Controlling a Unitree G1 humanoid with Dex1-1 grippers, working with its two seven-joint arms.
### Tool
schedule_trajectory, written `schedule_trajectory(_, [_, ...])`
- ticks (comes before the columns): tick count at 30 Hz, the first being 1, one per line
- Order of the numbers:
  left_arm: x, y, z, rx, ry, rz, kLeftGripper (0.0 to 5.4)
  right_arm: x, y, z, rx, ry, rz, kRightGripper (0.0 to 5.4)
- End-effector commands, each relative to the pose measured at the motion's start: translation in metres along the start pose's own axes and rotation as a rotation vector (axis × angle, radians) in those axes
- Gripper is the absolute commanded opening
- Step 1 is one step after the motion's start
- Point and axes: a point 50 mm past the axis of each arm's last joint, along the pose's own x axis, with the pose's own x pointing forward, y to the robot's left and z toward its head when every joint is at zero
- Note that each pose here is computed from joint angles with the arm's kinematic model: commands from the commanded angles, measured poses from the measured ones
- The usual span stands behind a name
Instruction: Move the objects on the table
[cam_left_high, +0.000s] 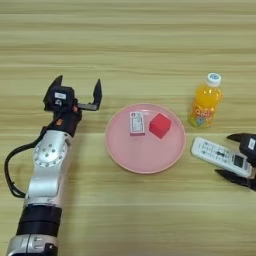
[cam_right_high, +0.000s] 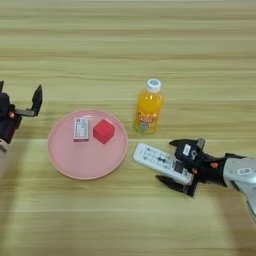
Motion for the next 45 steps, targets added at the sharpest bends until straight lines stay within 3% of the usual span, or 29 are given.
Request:
schedule_trajectory(1, [0.001, -0.001, -0.002, -0.001, -0.001, 0.004, 5.4, -0.012, -0.007, 0.019, -0.006, -0.067, -0.023, 5.36])
schedule_trajectory(9, [0.003, -0.001, -0.004, 0.005, -0.002, 0.005, 5.4, -0.019, -0.005, 0.031, 0.014, -0.144, -0.036, 5.36])
schedule_trajectory(12, [0.003, -0.002, -0.005, 0.006, -0.003, 0.002, 5.4, -0.017, -0.011, 0.037, 0.048, -0.204, -0.096, 5.36])
schedule_trajectory(16, [0.003, -0.003, -0.006, 0.008, -0.006, -0.004, 5.4, -0.01, -0.018, 0.042, 0.098, -0.28, -0.209, 5.36])
schedule_trajectory(24, [0.002, -0.001, -0.005, 0.007, -0.024, 0.012, 5.4, 0.003, -0.016, 0.059, 0.115, -0.414, -0.328, 5.36])
schedule_trajectory(30, [0.0, 0.001, -0.004, 0.016, -0.05, 0.043, 5.4, 0.018, -0.014, 0.068, 0.172, -0.5, -0.402, 5.36])
schedule_trajectory(36, [-0.004, 0.008, -0.001, 0.016, -0.093, 0.109, 5.4, 0.03, -0.016, 0.072, 0.226, -0.54, -0.463, 5.36])
schedule_trajectory(40, [-0.006, 0.009, 0.003, 0.043, -0.125, 0.122, 5.4, 0.041, -0.021, 0.072, 0.259, -0.534, -0.478, 5.36])
schedule_trajectory(45, [-0.008, 0.013, 0.003, 0.042, -0.132, 0.143, 5.4, 0.052, -0.031, 0.07, 0.28, -0.512, -0.54, 5.36])
